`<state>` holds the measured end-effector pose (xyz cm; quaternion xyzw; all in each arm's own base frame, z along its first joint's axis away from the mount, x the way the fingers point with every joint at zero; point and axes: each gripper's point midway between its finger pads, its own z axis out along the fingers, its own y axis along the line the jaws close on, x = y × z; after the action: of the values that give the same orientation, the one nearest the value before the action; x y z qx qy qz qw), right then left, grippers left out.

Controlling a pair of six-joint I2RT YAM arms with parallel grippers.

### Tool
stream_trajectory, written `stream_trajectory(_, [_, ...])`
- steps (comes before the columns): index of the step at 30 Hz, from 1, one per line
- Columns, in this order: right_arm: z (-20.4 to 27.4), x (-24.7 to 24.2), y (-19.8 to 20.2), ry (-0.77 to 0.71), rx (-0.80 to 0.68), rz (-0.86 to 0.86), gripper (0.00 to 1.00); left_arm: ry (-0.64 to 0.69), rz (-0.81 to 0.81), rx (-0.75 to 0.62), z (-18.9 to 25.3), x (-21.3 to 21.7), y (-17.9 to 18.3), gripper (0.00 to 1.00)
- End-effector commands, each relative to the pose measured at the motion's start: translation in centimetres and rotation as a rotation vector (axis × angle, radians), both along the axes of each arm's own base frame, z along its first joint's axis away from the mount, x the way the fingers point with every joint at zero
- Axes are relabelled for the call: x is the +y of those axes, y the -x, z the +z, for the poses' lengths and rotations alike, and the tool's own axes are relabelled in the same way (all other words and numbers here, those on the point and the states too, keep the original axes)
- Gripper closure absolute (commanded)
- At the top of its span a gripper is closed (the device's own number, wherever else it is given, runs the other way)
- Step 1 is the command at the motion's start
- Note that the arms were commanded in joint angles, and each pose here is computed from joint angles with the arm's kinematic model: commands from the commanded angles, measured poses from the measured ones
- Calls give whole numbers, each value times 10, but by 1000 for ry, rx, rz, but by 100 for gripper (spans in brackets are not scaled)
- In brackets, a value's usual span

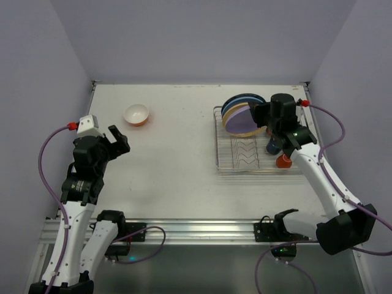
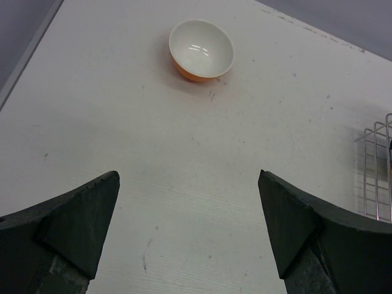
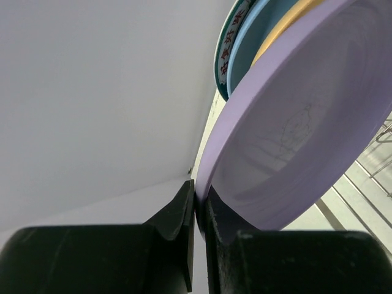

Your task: Unload the mixed dishes from the dish rack

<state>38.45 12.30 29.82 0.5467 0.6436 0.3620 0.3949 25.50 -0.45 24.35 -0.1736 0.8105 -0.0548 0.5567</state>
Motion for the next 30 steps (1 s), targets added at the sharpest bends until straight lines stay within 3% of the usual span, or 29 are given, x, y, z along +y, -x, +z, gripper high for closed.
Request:
stream_trajectory(1, [39,0,9,73,-164,74,100,-10,26,-17,3,5,-1,0])
stream_trajectory(5, [45,0,25,203,-234,157,100,-10,28,-15,3,5,-1,0])
stream_trajectory(7, [57,9,33,267,-341,241,100,-10,26,-17,3,5,-1,0])
stream_trajectory(12, [75,94,93,597,-653,878,100,1,-13,-3,5,-3,-4,0])
stream_trajectory(13, [68,103,102,783,-704,968,100,21,-46,-2,13,-10,-3,0])
stream_trajectory(14, [48,114,118,869,-652,1078,100,38,-66,3,17,-15,-5,0])
stream_trajectory(15, [48,140,142,973,-690,1158,100,59,-94,-4,23,-21,-5,0])
stream_trajectory(16, [32,149,145,1115,-689,1233,100,96,-182,-32,41,-38,-5,0])
stream_trajectory(20, [-12,174,177,1415,-637,1442,100,190,-425,-14,76,-82,-5,0])
stream_trajectory(22, [-38,190,207,1621,-728,1585,100,226,-520,28,77,-99,-6,0])
stream_trajectory(26, [-75,212,236,1769,-779,1750,100,243,-591,93,72,-109,0,0])
stream_trajectory(30, [-94,216,232,1943,-775,1756,100,265,-639,137,52,-121,15,0])
